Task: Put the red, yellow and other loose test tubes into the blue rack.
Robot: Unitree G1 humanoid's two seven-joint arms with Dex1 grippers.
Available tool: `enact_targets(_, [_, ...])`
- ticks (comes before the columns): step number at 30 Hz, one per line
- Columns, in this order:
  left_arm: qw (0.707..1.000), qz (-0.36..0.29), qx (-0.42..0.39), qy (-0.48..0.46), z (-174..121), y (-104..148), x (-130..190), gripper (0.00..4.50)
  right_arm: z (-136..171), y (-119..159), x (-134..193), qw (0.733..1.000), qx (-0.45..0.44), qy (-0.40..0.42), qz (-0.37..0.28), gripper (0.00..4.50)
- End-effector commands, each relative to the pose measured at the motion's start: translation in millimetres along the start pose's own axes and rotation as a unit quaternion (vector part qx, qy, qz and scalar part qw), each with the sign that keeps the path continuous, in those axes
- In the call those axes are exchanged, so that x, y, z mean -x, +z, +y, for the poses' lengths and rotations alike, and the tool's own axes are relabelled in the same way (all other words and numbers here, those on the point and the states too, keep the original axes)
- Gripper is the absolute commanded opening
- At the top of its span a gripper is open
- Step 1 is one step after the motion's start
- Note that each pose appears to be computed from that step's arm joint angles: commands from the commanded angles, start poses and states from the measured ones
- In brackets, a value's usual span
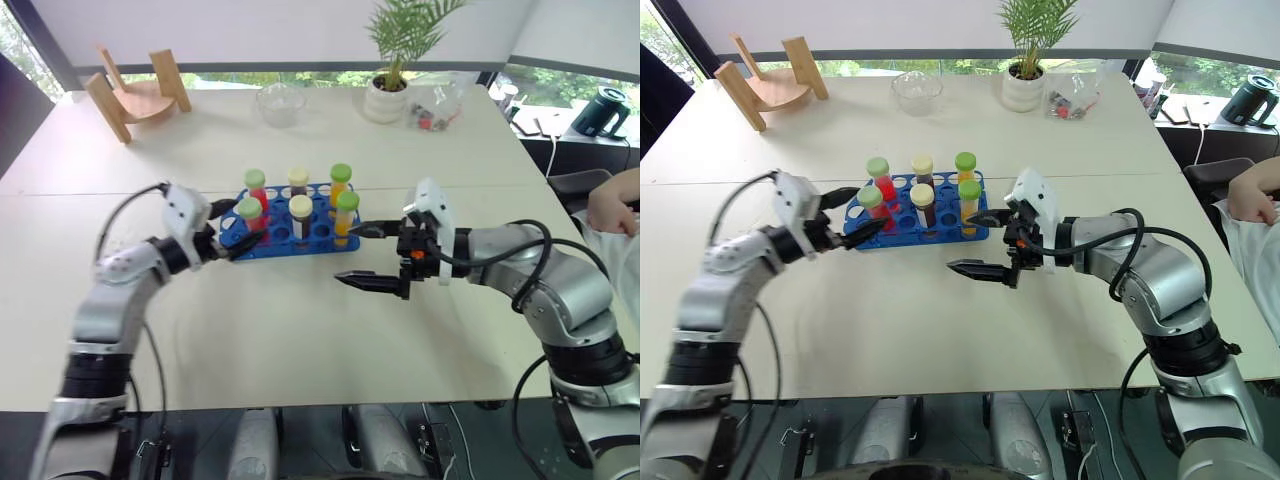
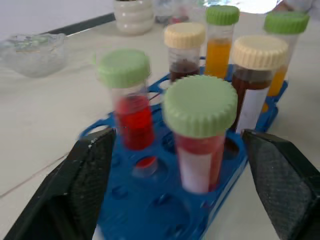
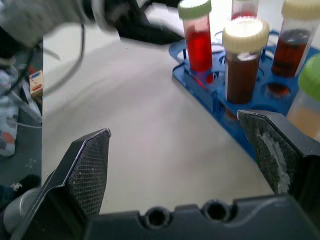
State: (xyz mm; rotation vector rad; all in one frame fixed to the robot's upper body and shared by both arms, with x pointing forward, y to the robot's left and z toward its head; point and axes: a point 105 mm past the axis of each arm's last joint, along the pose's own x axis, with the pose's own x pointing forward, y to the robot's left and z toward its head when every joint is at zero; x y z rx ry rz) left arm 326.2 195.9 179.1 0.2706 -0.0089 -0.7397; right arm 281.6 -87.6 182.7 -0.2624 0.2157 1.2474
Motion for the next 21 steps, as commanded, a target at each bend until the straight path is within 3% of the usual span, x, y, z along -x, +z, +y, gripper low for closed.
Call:
enact_targets(1, [0.997, 0.063, 0.012, -0.052, -16, -6, 36, 4.21, 15, -16, 13, 0.999, -0.019, 0.039, 0.034, 4.50])
enact_targets(6, [0.976, 0.167, 0.062, -0.123, -49, -32, 84, 4.21, 38, -53, 23, 0.990, -0.061, 0.093, 0.088, 4.50])
enact_targets(10, [0.961, 0.216, 0.083, -0.150, -65, -50, 102, 4.21, 42, -63, 17, 0.988, -0.064, 0.103, 0.092, 4.50])
enact_targets(21, [0.968, 0.192, 0.098, -0.129, -61, -56, 91, 4.21, 42, -57, 5, 0.989, -0.052, 0.108, 0.088, 4.50])
